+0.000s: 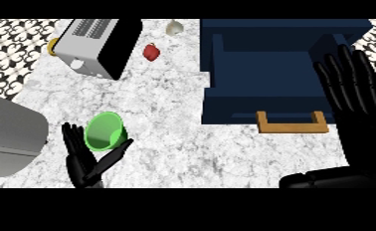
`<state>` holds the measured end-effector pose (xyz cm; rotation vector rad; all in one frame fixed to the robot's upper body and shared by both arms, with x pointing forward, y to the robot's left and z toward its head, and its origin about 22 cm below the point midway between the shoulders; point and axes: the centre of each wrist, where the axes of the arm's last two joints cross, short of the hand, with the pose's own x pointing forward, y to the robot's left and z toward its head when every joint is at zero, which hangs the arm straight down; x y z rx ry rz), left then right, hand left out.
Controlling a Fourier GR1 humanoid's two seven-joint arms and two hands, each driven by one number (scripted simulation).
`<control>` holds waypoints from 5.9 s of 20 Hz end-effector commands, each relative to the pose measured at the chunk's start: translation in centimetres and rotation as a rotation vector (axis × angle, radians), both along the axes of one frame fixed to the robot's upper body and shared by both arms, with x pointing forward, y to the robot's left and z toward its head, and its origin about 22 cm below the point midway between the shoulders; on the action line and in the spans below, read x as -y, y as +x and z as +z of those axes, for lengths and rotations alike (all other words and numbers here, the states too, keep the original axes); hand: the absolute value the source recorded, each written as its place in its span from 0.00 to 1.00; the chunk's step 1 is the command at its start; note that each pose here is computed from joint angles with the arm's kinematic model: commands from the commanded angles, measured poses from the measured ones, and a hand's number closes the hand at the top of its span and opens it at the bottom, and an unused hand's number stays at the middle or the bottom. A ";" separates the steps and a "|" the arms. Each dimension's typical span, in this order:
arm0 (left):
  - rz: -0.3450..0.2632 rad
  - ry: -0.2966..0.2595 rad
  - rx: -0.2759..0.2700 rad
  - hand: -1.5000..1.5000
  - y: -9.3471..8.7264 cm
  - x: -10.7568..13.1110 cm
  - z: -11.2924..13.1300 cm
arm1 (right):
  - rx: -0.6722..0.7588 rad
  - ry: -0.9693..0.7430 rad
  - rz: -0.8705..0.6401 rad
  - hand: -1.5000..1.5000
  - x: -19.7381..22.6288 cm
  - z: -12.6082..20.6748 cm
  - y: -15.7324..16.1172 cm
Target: Pick up the cup, place it into the drawer and close the drawer
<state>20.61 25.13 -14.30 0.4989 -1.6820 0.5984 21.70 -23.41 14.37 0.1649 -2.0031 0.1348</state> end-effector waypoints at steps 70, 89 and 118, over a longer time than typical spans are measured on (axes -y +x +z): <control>-0.843 0.077 0.449 1.00 15.6 13.5 30.1 | -0.006 -0.023 -0.045 0.00 1.0 0.5 1.7; -0.888 0.129 0.275 1.00 21.1 20.3 31.3 | -0.006 -0.002 -0.021 0.00 2.8 -1.5 1.4; -0.818 0.471 0.052 0.00 22.1 24.6 28.4 | 0.009 -0.005 0.072 0.00 0.3 -0.4 1.4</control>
